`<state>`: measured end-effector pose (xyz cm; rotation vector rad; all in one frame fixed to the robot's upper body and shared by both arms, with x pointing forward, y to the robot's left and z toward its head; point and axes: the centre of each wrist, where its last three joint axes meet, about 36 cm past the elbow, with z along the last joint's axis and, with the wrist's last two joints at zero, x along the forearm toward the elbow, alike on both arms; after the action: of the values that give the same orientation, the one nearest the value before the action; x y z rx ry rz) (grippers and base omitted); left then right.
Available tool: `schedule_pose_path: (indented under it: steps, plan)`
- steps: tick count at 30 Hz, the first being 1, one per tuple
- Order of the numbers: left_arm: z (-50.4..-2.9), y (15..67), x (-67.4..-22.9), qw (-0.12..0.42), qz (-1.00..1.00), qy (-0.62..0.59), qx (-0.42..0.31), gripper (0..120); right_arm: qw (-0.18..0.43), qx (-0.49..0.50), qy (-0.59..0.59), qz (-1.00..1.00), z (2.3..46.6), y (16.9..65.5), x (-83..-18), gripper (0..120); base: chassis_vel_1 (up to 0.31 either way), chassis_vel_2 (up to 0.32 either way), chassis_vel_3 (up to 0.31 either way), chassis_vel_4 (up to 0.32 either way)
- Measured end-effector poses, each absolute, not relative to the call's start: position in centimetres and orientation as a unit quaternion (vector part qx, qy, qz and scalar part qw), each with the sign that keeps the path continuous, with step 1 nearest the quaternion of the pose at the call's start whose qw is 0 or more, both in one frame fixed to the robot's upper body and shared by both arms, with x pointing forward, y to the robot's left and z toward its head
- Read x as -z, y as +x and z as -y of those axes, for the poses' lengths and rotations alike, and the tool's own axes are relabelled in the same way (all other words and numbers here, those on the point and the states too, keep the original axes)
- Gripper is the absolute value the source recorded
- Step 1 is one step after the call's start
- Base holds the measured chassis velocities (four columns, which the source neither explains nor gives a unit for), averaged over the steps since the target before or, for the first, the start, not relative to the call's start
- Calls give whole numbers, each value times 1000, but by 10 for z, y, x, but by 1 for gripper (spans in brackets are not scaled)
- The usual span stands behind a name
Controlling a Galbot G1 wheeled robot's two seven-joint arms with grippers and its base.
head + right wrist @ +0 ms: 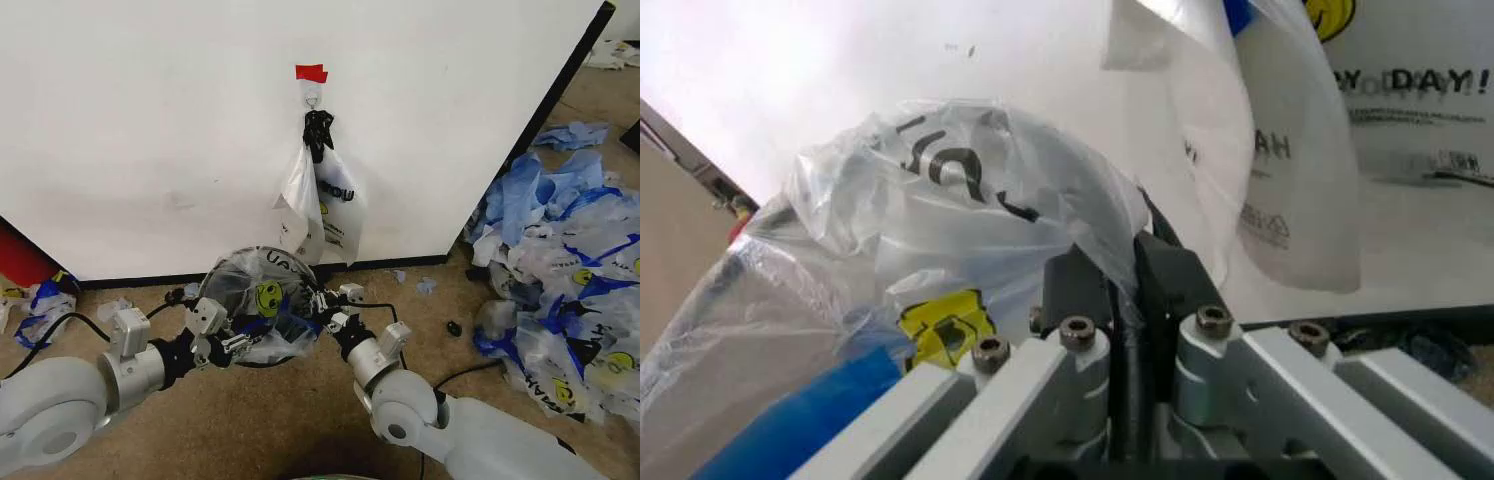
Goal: Pick up the garbage bag from the wall and place it over the trash bin.
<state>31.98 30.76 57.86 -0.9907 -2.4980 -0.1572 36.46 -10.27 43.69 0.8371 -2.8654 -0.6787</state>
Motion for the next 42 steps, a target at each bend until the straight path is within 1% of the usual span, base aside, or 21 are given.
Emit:
schedule_pose_path:
  steps: [3, 4, 15, 26, 42]
  plan:
    - [-308, 320, -579, 223, 904, -359, 57, 1, 40, 221, 273, 935, 103, 365, -437, 1, 0, 0, 0, 0]
    - [-308, 320, -579, 223, 904, -359, 57, 0, 39, 221, 273, 936, 103, 365, -437, 1, 0, 0, 0, 0]
    - [-300, 320, -586, 197, 908, -368, 51, 0, 32, 219, 258, 941, 107, 373, -434, 1, 0, 0, 0, 0]
    - [-284, 313, -594, 167, 907, -385, 39, 0, 19, 238, 199, 951, 125, 386, -433, 1, 0, 0, 0, 0]
    - [-270, 302, -583, 172, 897, -406, 15, 0, -3, 269, 146, 952, 141, 402, -451, 1, 0, 0, 0, 0]
